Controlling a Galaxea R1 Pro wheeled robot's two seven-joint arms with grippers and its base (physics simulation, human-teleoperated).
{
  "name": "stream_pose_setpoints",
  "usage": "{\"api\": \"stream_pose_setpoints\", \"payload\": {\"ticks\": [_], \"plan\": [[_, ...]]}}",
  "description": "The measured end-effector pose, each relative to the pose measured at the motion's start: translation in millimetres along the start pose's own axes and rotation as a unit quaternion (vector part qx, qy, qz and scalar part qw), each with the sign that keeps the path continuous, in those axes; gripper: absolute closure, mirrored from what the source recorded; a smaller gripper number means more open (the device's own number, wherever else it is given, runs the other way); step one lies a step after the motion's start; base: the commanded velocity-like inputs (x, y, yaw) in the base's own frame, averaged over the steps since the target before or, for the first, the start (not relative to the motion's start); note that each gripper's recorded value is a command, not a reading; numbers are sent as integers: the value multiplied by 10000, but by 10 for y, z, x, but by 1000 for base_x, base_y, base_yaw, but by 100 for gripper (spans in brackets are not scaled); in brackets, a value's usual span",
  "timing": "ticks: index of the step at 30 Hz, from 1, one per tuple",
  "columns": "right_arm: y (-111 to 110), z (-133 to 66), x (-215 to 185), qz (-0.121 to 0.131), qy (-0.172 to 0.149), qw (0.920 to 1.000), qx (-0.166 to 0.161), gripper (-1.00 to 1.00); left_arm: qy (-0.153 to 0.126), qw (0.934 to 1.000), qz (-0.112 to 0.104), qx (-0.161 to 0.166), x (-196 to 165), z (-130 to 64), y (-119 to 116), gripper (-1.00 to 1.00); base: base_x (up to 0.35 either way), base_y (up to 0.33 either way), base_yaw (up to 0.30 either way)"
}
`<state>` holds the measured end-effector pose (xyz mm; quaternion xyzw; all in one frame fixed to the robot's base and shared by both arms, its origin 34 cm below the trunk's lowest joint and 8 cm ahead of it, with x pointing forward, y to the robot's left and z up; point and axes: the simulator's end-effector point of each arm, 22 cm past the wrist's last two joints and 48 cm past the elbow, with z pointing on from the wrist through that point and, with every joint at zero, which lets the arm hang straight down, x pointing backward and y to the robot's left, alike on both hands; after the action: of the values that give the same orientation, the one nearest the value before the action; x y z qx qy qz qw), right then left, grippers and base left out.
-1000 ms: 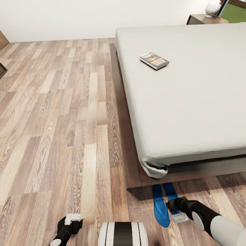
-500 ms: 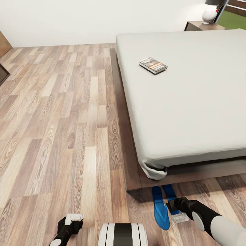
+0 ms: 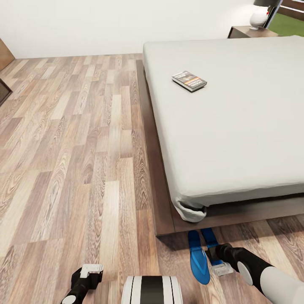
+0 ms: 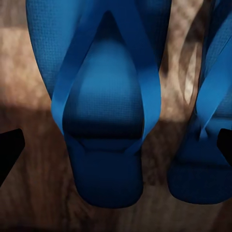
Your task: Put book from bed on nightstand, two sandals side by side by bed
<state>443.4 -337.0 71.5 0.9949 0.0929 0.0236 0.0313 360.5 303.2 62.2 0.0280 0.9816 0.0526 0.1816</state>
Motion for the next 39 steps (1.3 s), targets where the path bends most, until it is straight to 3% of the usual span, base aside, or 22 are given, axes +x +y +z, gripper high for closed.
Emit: {"api": "stream_pose_setpoints", "payload": {"ticks": [9,27,39], "plan": [[28,-56,55,-2,63,10000,-30,-100,-82,10000,-6,-6,-84,-21,8,-100,0,0,0],[238,-12,-183,66,-196,9995,-256,-100,-81,10000,-6,-6,-83,-21,8,-100,0,0,0],[260,-40,-225,90,-236,9995,-165,-100,-142,9999,-13,-6,-145,-38,8,-100,0,0,0]]}}
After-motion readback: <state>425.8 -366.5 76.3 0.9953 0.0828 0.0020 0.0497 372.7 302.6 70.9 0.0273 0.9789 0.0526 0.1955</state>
